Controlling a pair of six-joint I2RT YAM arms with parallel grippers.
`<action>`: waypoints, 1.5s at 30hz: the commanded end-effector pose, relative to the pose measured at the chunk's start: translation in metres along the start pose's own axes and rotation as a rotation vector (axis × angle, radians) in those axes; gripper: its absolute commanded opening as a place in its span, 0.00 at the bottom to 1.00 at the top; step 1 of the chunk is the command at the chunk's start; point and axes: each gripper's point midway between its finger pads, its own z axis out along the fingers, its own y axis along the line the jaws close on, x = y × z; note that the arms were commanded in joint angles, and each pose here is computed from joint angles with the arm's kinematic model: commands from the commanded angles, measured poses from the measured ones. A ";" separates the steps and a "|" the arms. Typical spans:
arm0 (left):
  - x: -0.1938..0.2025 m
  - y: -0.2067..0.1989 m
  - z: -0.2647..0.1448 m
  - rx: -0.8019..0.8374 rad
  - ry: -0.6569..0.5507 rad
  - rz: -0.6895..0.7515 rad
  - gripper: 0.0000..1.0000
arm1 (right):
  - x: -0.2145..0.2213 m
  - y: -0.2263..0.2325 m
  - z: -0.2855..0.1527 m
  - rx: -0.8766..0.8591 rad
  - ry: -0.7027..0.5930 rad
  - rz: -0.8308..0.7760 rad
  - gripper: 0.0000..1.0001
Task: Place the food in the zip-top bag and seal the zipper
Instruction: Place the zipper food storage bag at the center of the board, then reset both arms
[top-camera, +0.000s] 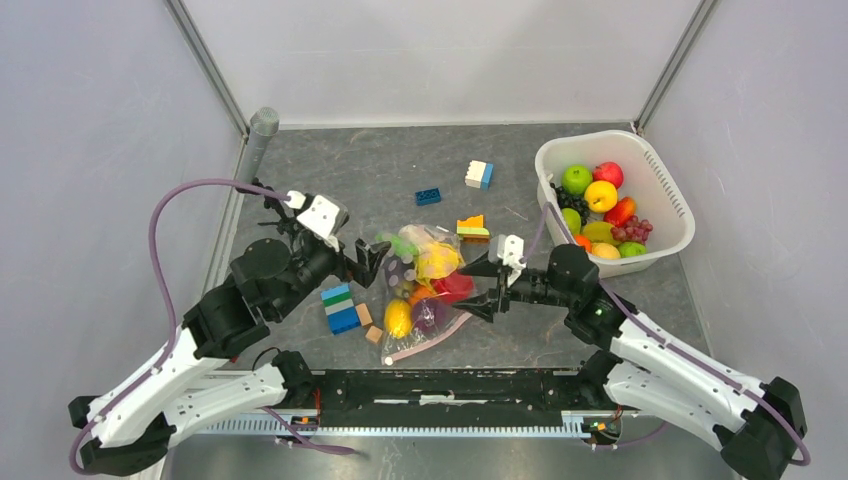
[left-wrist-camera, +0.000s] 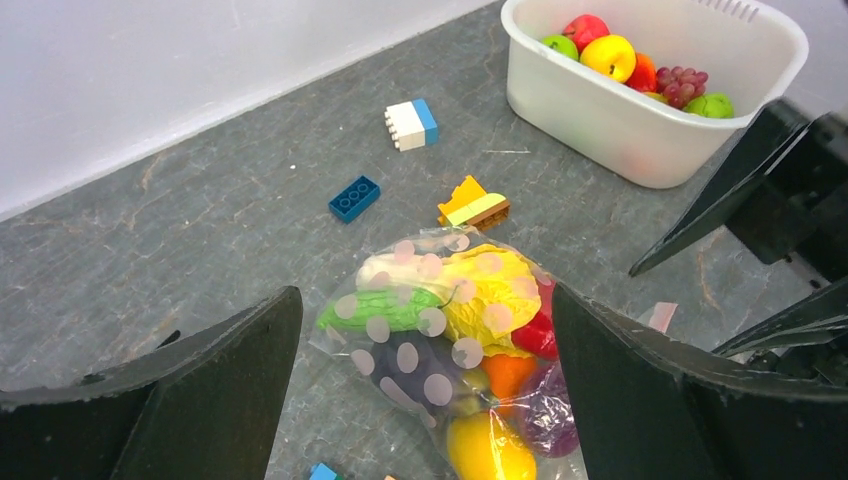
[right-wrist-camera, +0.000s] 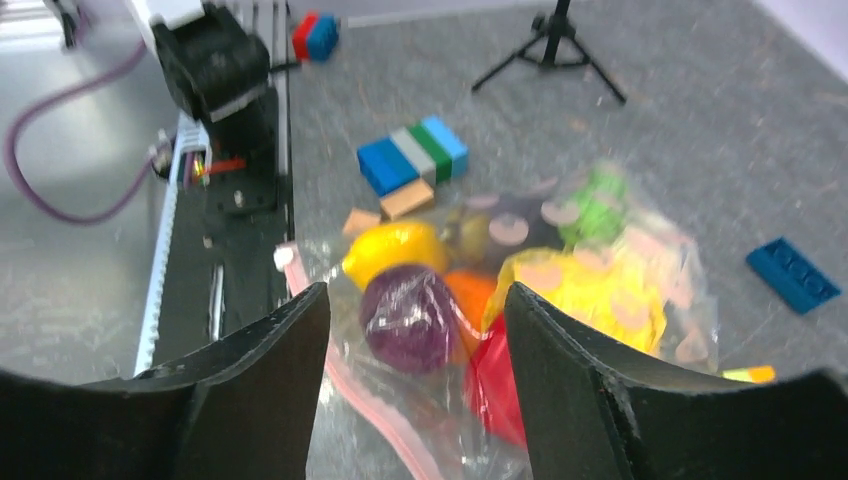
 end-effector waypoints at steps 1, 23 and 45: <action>0.003 -0.006 0.009 0.004 0.006 -0.068 1.00 | -0.043 -0.010 0.005 0.064 -0.191 0.092 0.68; 0.087 0.000 0.039 -0.143 0.193 -0.167 1.00 | 0.101 -0.043 -0.001 0.358 0.156 0.300 0.54; 0.120 0.054 0.043 -0.334 0.251 -0.354 1.00 | -0.063 -0.161 -0.150 1.315 -0.037 0.019 0.94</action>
